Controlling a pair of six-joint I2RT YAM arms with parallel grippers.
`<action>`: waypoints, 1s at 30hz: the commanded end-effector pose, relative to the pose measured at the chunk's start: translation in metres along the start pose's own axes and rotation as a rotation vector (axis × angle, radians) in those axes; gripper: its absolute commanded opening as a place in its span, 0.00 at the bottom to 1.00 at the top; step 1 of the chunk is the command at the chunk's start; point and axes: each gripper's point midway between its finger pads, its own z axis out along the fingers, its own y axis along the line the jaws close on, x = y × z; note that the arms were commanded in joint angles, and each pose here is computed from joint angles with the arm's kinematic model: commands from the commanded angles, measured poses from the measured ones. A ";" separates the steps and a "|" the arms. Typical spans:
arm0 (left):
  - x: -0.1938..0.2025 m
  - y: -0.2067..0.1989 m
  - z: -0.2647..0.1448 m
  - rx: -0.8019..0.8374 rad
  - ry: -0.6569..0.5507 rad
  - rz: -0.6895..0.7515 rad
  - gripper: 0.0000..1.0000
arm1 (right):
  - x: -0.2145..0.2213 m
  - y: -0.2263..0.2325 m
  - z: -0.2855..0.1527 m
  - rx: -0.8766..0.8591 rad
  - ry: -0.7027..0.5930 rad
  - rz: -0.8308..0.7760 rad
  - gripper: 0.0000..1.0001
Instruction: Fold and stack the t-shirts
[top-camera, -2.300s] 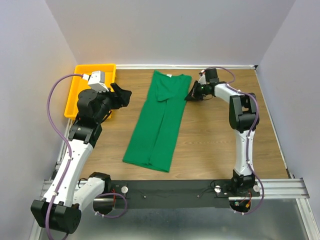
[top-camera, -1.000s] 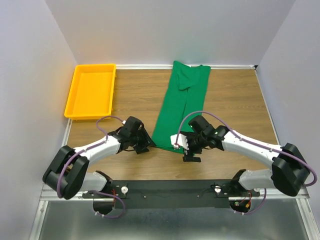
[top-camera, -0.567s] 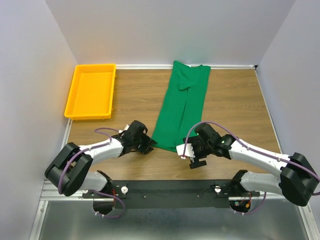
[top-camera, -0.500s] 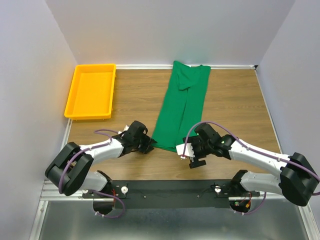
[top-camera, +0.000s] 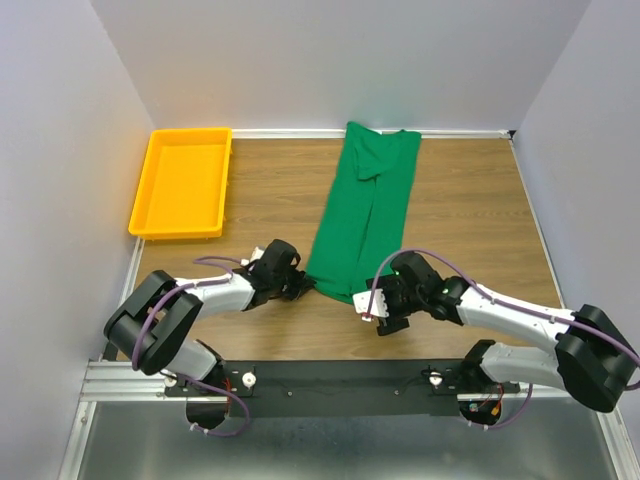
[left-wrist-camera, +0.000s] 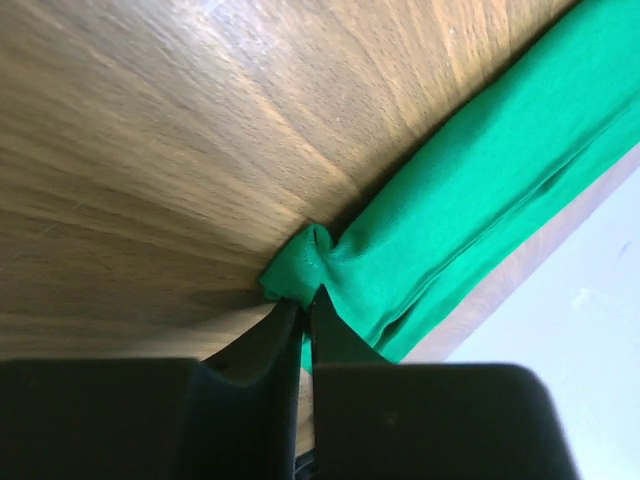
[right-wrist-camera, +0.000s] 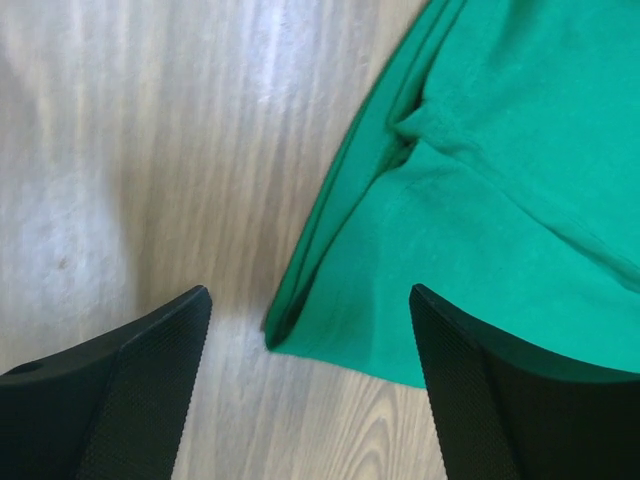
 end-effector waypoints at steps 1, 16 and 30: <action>-0.012 0.006 0.004 -0.015 -0.071 0.072 0.06 | 0.001 -0.016 0.008 0.062 0.010 -0.005 0.85; -0.005 -0.024 -0.015 0.112 -0.044 0.151 0.00 | 0.021 -0.011 0.023 0.036 0.093 0.094 0.13; -0.011 -0.148 -0.027 0.362 -0.025 0.254 0.00 | 0.010 -0.137 -0.056 0.371 -0.032 0.419 0.00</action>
